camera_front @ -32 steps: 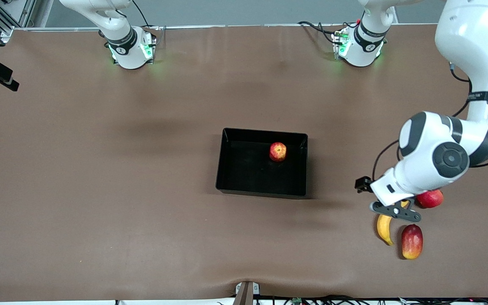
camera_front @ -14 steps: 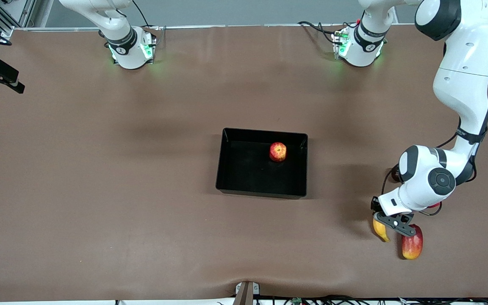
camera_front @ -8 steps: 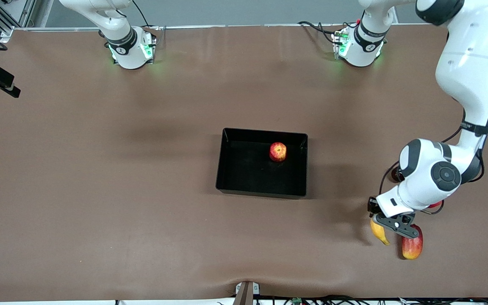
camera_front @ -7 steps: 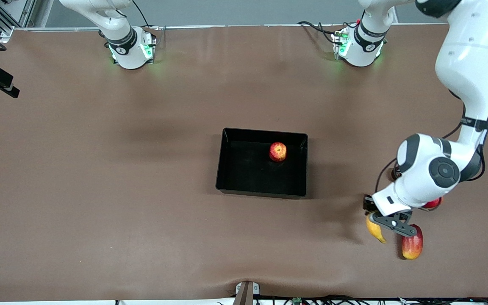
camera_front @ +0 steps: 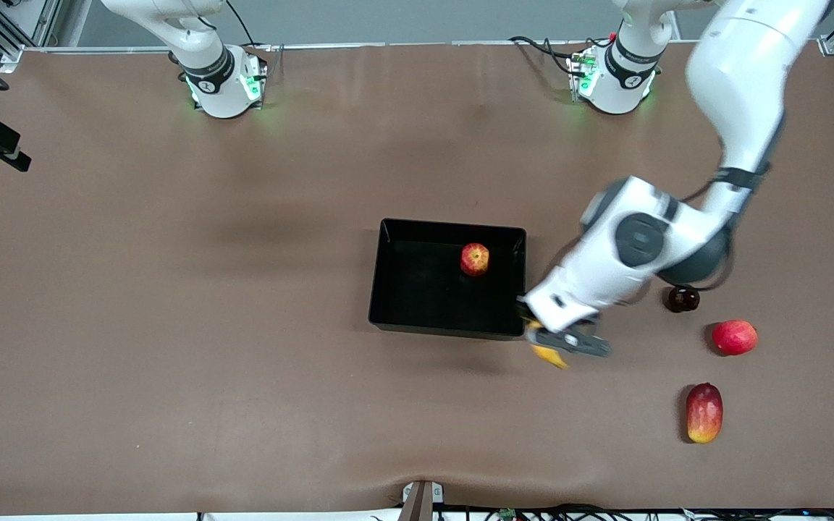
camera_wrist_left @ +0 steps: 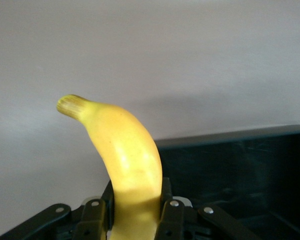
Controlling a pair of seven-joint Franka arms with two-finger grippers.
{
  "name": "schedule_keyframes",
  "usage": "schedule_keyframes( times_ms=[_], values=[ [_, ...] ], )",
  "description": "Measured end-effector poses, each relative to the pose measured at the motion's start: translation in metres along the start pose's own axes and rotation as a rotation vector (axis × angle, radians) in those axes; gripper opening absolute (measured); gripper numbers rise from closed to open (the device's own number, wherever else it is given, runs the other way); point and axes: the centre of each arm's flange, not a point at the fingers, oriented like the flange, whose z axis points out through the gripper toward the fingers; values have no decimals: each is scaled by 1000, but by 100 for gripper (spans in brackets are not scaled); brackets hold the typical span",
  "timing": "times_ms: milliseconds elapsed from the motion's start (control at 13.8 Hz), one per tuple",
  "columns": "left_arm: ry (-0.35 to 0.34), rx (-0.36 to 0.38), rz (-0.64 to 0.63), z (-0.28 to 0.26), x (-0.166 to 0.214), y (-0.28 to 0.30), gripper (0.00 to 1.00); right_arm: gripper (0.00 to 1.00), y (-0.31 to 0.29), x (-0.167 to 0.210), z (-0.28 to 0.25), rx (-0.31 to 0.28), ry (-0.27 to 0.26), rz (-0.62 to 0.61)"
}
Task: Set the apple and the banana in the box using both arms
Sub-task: 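Carry the banana with the left gripper into the black tray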
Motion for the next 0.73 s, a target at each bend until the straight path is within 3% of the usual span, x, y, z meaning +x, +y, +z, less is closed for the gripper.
schedule_keyframes(
  times_ms=[436,727],
  values=[
    [-32,-24,-85,26,-48,135,37,100,8,0,4,0,-11,13],
    [-11,45,-73,68,-61,169,37,100,8,0,4,0,-11,12]
  ],
)
